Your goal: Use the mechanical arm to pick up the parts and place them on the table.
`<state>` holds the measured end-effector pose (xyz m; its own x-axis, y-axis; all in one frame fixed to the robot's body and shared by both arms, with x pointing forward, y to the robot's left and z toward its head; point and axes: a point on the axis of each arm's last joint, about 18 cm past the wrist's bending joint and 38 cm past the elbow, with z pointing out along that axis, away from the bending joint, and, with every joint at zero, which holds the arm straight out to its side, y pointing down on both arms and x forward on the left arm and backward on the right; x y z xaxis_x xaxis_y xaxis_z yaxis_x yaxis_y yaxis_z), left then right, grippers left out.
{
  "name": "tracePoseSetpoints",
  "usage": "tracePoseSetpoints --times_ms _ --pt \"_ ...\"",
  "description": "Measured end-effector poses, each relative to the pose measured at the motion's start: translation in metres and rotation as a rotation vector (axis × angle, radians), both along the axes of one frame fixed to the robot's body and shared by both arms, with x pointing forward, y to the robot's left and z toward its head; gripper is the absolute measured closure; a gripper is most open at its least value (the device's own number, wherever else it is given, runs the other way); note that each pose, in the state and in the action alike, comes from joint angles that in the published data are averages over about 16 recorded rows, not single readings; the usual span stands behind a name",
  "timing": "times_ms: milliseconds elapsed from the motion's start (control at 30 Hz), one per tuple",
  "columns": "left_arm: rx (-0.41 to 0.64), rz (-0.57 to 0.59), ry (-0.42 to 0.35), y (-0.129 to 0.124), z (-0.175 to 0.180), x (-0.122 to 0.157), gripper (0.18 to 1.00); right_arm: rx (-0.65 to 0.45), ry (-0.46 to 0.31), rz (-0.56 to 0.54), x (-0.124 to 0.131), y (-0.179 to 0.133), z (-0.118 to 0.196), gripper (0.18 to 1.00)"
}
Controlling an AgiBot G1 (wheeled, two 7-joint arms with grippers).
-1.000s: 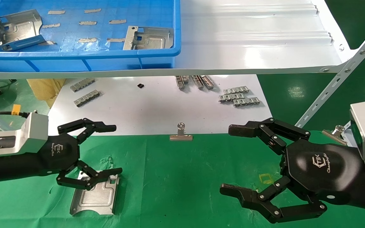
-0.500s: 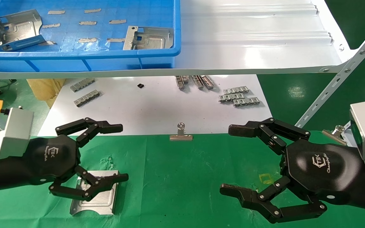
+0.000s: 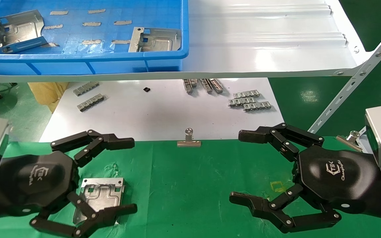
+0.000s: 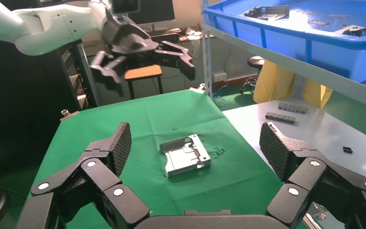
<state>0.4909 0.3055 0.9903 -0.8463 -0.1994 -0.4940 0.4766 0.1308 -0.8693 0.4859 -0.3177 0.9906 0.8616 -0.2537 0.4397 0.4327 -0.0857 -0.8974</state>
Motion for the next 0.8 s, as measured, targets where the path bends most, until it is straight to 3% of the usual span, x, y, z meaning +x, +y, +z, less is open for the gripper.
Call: tracePoseSetpoints --times_ms 333,800 --pt "-0.006 -0.037 0.016 -0.007 0.002 -0.02 0.183 0.0 0.0 0.0 0.0 0.0 0.0 0.178" --pt "-0.007 -0.032 0.016 -0.006 0.002 -0.018 0.183 0.0 0.0 0.0 0.0 0.0 0.0 0.178"
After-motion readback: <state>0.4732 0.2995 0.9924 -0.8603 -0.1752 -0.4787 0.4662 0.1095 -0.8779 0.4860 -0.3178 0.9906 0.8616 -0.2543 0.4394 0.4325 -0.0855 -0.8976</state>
